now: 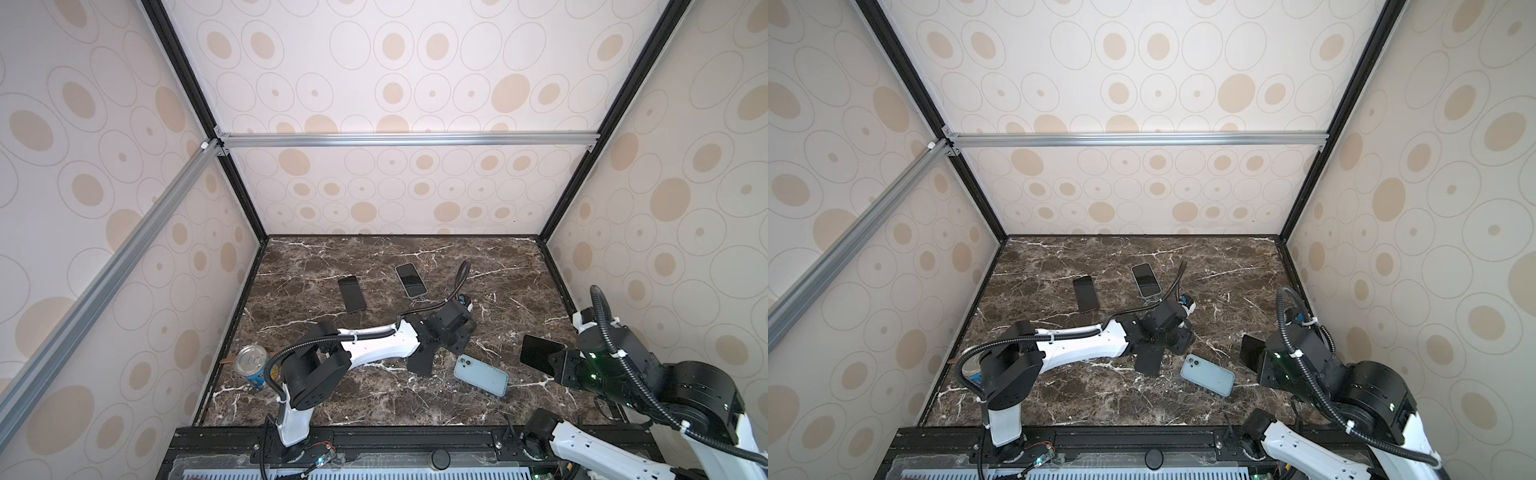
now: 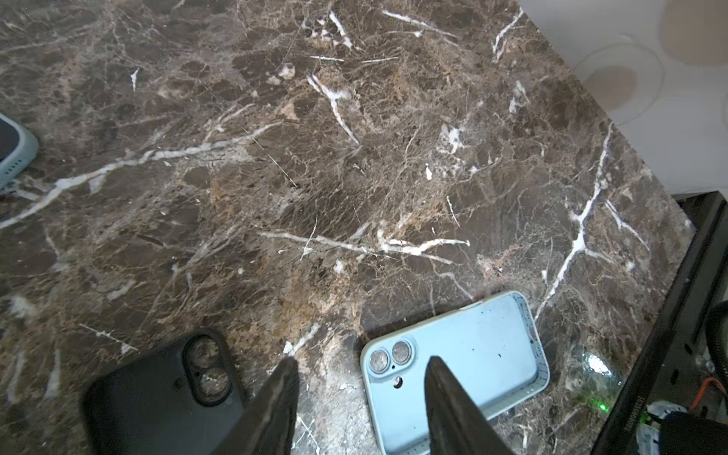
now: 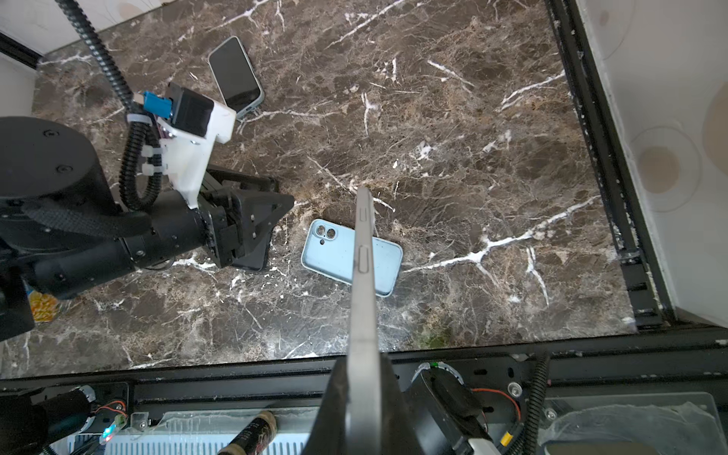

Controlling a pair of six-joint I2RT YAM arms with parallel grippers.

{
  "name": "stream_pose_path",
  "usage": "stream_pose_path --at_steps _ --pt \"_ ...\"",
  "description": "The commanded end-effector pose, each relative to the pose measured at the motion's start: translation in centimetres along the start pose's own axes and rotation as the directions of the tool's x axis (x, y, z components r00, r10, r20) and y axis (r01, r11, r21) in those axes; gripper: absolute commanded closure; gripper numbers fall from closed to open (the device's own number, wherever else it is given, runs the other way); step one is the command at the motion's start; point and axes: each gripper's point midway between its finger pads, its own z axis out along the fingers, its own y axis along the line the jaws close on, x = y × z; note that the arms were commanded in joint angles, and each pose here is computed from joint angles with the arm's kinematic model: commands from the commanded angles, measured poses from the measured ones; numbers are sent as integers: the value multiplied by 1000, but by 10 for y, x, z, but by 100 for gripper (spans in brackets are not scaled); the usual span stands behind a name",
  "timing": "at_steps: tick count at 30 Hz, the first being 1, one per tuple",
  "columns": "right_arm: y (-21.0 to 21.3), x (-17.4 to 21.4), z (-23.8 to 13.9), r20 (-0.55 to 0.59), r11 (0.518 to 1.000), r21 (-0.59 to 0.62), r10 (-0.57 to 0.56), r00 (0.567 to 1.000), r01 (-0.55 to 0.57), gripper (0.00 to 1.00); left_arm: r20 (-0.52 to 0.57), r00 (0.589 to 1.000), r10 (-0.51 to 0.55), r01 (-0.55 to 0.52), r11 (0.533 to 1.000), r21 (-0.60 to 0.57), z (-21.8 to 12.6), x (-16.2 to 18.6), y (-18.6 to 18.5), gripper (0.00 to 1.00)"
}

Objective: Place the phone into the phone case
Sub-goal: 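Carry the phone over the light blue case while left gripper grasps the case edge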

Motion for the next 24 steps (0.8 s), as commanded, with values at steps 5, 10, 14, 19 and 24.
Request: stream_pose_path --at_steps 5,10,14,19,24 --pt "-8 18 23 -72 997 82 8 997 -2 100 -85 996 34 -33 999 3 22 11 -12 55" --pt "17 28 51 -126 1000 24 9 992 -6 100 -114 992 43 -50 997 -57 28 19 -4 56" --pt "21 34 67 -116 999 5 46 992 -46 100 -132 991 24 -35 997 -76 25 34 5 58" --pt "31 50 91 -167 997 -21 72 983 -77 100 -170 985 -13 6 999 -42 32 56 4 66" --pt "33 62 110 -194 995 -16 95 976 -100 100 -183 983 -29 24 999 -27 32 63 3 67"
